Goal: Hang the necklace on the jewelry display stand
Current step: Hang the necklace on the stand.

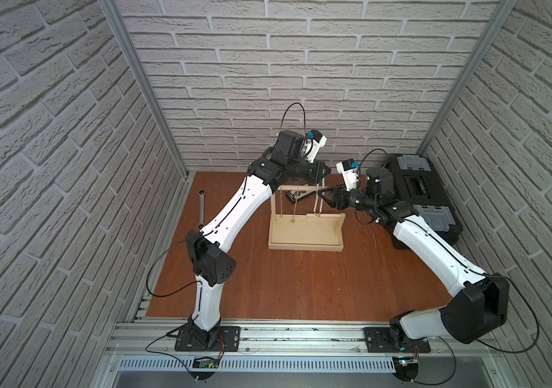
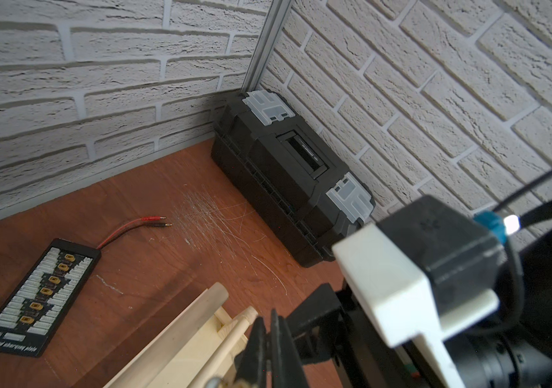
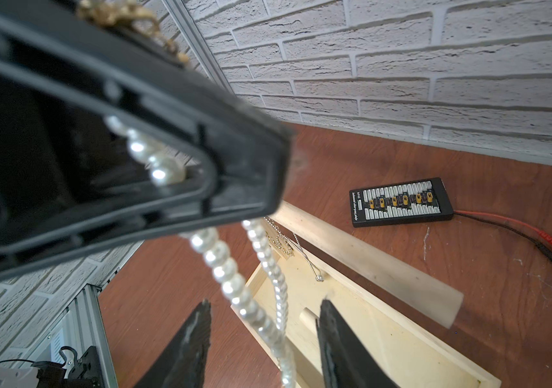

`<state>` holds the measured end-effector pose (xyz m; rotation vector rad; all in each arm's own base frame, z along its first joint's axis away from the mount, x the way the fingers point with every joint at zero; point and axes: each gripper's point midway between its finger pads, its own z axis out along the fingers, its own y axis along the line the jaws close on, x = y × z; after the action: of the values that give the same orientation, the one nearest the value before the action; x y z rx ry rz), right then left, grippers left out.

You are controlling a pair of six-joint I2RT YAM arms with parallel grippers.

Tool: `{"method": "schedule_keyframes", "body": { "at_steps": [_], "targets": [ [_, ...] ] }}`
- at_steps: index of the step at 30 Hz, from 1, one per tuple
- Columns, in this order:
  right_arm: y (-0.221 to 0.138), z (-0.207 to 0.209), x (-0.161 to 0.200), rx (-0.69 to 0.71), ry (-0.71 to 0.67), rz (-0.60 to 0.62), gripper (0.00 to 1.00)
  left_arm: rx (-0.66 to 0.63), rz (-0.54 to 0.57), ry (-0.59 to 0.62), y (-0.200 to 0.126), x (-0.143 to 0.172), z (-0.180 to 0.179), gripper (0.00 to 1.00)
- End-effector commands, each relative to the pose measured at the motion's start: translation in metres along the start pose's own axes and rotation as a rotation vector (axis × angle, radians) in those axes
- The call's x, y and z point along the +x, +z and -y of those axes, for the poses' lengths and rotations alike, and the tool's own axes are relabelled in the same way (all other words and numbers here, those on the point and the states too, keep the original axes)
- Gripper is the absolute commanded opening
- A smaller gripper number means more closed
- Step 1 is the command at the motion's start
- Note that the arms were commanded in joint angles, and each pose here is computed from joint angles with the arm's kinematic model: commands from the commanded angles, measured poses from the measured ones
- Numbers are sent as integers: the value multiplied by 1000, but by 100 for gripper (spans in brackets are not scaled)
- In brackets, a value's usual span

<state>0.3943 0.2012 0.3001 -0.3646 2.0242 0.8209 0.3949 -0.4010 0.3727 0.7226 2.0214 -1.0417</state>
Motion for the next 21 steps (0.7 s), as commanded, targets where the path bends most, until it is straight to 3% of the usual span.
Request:
{"method": "schedule_keyframes", "body": {
  "at_steps": [1,9,16,21],
  "targets": [
    [-15,-4,-17,22,-43,58,53,52,-17,0,11,1,10,8],
    [-23,14,-18,137,-33,72,49,133,-36,-10,37,3,18,9],
    [-32,26,-14,212,-33,79,35,177,-32,-28,51,3,19,9],
    [-41,30,-14,245,-37,83,34,206,-31,-29,59,4,22,9]
  ]
}}
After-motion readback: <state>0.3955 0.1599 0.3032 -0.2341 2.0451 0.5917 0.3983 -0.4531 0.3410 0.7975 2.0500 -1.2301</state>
